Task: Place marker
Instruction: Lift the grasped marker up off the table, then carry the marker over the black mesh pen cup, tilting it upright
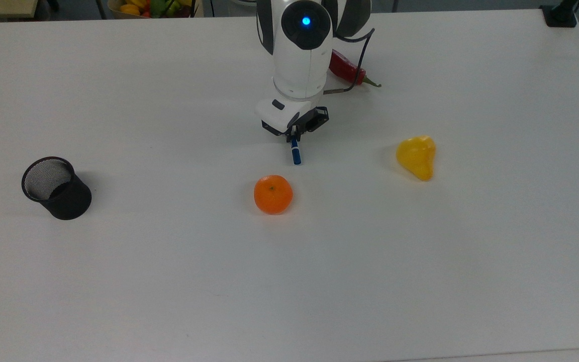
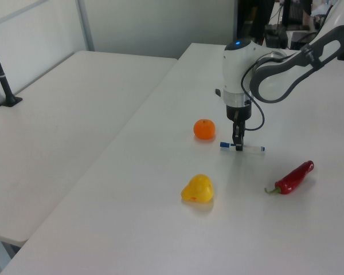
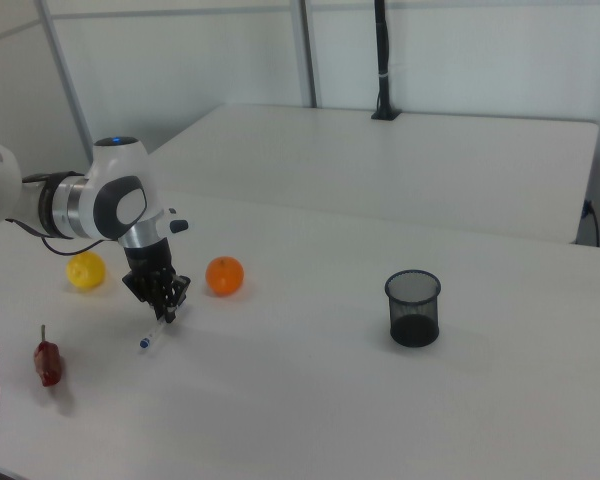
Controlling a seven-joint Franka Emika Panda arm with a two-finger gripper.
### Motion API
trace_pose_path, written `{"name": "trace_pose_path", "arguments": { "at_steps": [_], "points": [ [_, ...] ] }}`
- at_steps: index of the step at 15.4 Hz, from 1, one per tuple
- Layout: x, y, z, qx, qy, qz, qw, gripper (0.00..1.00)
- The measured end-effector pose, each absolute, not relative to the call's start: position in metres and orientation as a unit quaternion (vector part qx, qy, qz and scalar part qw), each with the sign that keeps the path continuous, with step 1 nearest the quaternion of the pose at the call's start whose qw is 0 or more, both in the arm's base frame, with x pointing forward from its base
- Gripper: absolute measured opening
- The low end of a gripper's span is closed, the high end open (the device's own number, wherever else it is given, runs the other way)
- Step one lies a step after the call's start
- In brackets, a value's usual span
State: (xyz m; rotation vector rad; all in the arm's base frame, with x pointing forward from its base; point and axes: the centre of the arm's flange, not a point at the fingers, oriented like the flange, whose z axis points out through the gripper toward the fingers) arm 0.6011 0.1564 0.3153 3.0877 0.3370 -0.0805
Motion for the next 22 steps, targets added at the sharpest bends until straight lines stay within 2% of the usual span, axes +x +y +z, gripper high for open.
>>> {"name": "trace_pose_path", "arguments": {
  "at_steps": [6, 9, 14, 17, 22],
  "points": [
    [0.591, 0.135, 0.393, 0.995, 0.091, -0.022, 0.018, 0.16],
    [0.583, 0.117, 0.454, 0.997, 0.072, -0.006, 0.01, 0.16],
    [0.561, 0.084, 0.555, 0.999, 0.044, -0.006, -0.027, 0.16],
    [0.558, 0.061, 0.585, 0.999, 0.023, -0.005, -0.042, 0.16],
    [0.564, 0.007, 0.605, 0.999, 0.012, 0.02, -0.045, 0.16]
  ]
}}
